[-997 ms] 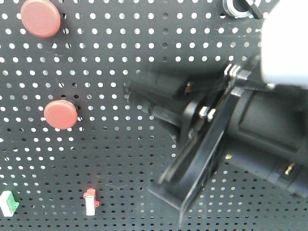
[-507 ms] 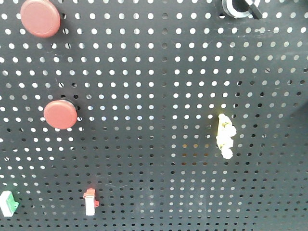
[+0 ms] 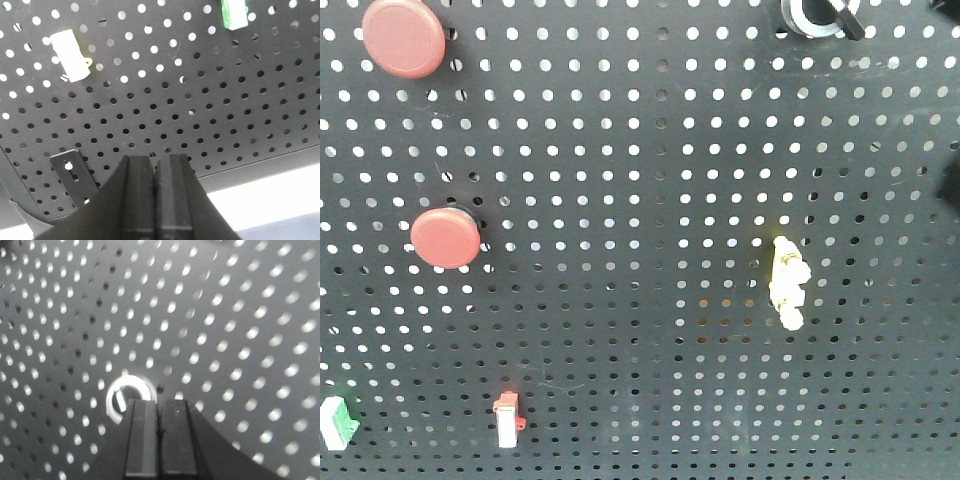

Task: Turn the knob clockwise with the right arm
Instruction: 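Raise the right gripper toward the silver knob near the board top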

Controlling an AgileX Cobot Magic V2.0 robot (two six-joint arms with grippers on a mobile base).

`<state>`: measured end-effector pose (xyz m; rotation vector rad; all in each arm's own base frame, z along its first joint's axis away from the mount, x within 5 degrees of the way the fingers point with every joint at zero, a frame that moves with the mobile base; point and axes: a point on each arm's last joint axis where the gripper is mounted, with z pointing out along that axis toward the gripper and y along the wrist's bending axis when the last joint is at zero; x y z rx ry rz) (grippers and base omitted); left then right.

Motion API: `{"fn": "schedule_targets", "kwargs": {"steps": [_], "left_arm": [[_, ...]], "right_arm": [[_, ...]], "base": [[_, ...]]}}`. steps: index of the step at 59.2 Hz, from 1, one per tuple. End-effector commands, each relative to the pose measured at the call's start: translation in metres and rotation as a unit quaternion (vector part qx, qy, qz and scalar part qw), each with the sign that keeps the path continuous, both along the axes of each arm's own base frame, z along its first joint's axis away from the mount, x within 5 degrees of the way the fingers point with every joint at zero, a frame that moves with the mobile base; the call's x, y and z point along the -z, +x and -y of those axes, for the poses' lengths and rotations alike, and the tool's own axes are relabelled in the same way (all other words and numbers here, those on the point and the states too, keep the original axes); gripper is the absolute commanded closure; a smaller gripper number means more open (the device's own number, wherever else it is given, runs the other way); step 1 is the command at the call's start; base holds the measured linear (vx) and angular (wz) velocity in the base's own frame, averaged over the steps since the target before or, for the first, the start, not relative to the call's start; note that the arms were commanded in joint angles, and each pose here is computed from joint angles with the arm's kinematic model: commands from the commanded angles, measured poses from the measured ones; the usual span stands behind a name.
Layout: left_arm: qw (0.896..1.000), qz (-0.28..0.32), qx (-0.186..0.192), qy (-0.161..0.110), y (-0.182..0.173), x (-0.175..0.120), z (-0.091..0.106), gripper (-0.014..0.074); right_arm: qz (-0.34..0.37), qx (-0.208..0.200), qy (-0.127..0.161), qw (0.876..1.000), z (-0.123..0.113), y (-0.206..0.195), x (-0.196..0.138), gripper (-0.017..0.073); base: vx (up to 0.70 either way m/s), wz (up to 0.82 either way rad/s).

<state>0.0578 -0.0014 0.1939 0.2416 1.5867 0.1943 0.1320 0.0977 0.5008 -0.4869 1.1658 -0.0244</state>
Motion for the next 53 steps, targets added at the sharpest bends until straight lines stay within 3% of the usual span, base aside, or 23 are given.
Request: {"fn": "schedule_targets", "kwargs": {"steps": [1, 10, 18, 36, 53], "left_arm": [[1.0, 0.027, 0.003, -0.005, 0.001, -0.001, 0.001, 0.06], [1.0, 0.027, 0.003, -0.005, 0.001, -0.001, 0.001, 0.06], [1.0, 0.027, 0.003, -0.005, 0.001, -0.001, 0.001, 0.06], [1.0, 0.027, 0.003, -0.005, 0.001, -0.001, 0.001, 0.06], [1.0, 0.027, 0.003, -0.005, 0.001, -0.001, 0.001, 0.06]], "right_arm": [[0.006, 0.048, 0.004, 0.999, 0.009, 0.001, -0.005, 0.0565], [-0.013, 0.111, 0.021, 0.994, 0.021, 0.005, -0.003, 0.0564], [-0.002, 0.115, 0.013, 0.993, 0.021, 0.004, -0.004, 0.0564], [0.011, 0.018, -0.006, 1.0, 0.002, 0.001, -0.005, 0.0564], [0.038, -0.077, -0.034, 0.996, -0.016, -0.006, -0.006, 0.0564]], "base": [[0.0, 0.0], [0.0, 0.0], [0.0, 0.0], [0.0, 0.0], [0.0, 0.0]]}}
